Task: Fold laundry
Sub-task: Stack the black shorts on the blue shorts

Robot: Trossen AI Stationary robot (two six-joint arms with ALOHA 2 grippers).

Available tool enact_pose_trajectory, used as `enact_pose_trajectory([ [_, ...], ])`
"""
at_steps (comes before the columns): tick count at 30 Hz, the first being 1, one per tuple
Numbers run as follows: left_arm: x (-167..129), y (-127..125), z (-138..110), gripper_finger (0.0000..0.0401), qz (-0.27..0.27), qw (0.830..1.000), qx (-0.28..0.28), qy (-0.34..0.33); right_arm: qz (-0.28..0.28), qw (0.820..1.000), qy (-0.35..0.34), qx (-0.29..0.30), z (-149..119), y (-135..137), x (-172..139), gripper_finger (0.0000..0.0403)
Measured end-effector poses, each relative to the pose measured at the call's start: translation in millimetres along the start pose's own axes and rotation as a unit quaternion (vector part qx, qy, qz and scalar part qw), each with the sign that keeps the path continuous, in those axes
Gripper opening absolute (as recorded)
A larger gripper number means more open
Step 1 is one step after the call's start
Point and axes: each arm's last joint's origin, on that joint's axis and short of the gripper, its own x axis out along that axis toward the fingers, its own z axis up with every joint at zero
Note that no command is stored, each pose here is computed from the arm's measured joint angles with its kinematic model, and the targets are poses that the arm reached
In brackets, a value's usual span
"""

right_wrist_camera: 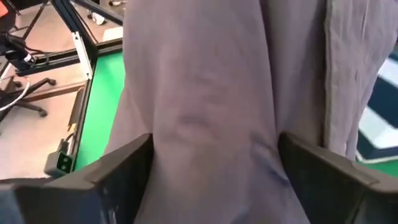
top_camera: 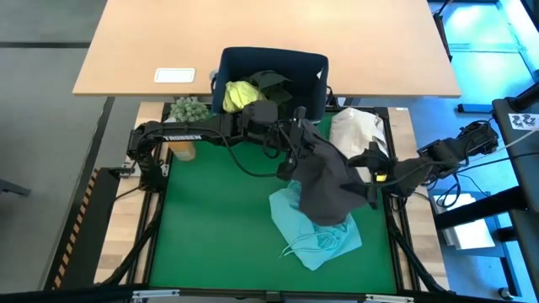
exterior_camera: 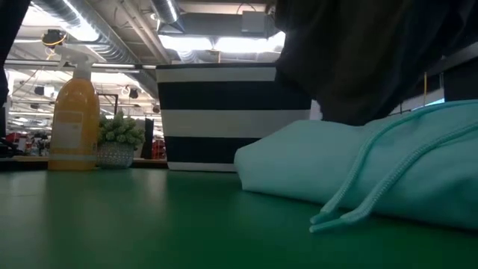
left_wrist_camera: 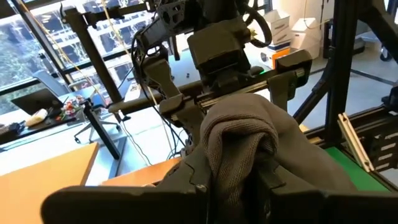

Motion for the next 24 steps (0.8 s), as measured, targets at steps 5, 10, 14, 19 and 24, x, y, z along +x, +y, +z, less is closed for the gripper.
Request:
enact_pose_trajectory([
  [5,-0.5,2.5,-0.8,0.0038,0.0,1.0,0.004,0.0,0.014,1.0,0.023,0.014,-2.6,0.4,0.7,0.0304],
  [10,-1.8,7.0,-1.6,0.0038,-0.014,1.0,0.004,-0.006,0.025,0.999,0.031,0.026,2.8,-0.5,-8.1,0.0165],
  [14,0.5,9.0,-3.3,0.0038,-0.032,0.999,0.004,-0.018,0.05,0.998,0.035,0.01,14.3,-1.9,-25.3,0.0027],
  [19,6.8,10.9,-12.3,0.0038,-0.058,0.998,-0.002,-0.011,0.032,0.998,0.049,0.017,21.2,-9.7,-45.4,0.0028],
  [24,25.2,11.8,-34.1,0.0038,-0.083,0.996,-0.019,0.008,-0.025,0.993,0.112,0.03,8.0,-17.0,-43.4,0.001],
])
